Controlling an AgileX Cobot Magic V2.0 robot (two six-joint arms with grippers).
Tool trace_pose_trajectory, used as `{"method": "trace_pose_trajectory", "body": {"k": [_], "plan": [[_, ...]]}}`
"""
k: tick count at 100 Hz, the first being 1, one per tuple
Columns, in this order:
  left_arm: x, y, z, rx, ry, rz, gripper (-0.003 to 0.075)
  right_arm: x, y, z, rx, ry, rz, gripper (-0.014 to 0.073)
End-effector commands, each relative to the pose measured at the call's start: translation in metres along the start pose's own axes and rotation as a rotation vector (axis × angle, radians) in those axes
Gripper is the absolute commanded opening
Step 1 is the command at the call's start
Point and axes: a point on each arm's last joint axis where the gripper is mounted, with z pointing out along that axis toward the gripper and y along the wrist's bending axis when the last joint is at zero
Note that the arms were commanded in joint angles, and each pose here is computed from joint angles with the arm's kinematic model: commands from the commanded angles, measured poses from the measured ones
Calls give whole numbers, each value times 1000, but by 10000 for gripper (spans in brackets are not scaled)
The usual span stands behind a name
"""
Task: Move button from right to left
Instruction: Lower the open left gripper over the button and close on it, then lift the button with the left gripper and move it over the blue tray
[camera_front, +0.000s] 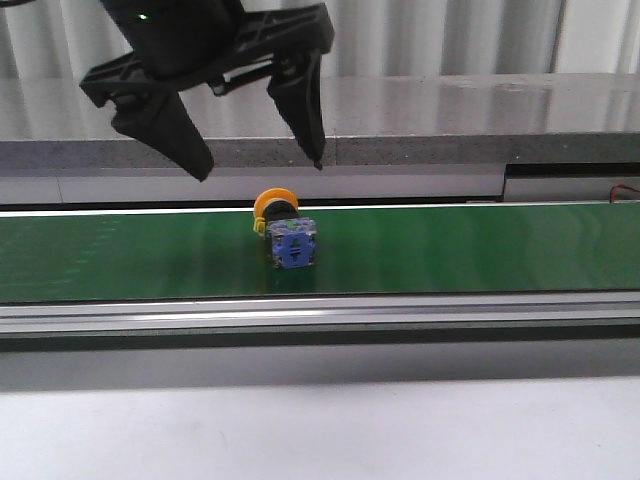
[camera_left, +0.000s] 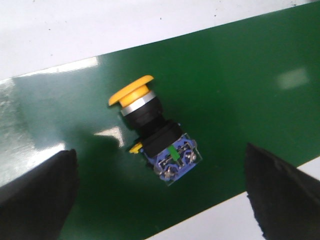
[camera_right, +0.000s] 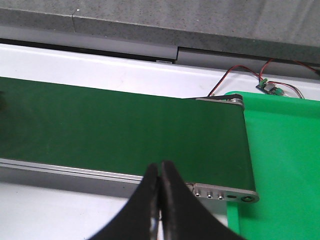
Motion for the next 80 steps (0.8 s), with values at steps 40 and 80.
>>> {"method": "trace_pose_trajectory", "body": {"k": [40,80], "plan": [[-6,0,26,-47,8,-4,617,-14,-2,-4,21,-90,-9,-68],[-3,7,15,-127,43,61,36,-14,-2,-4,21,-90,-9,-68]]}}
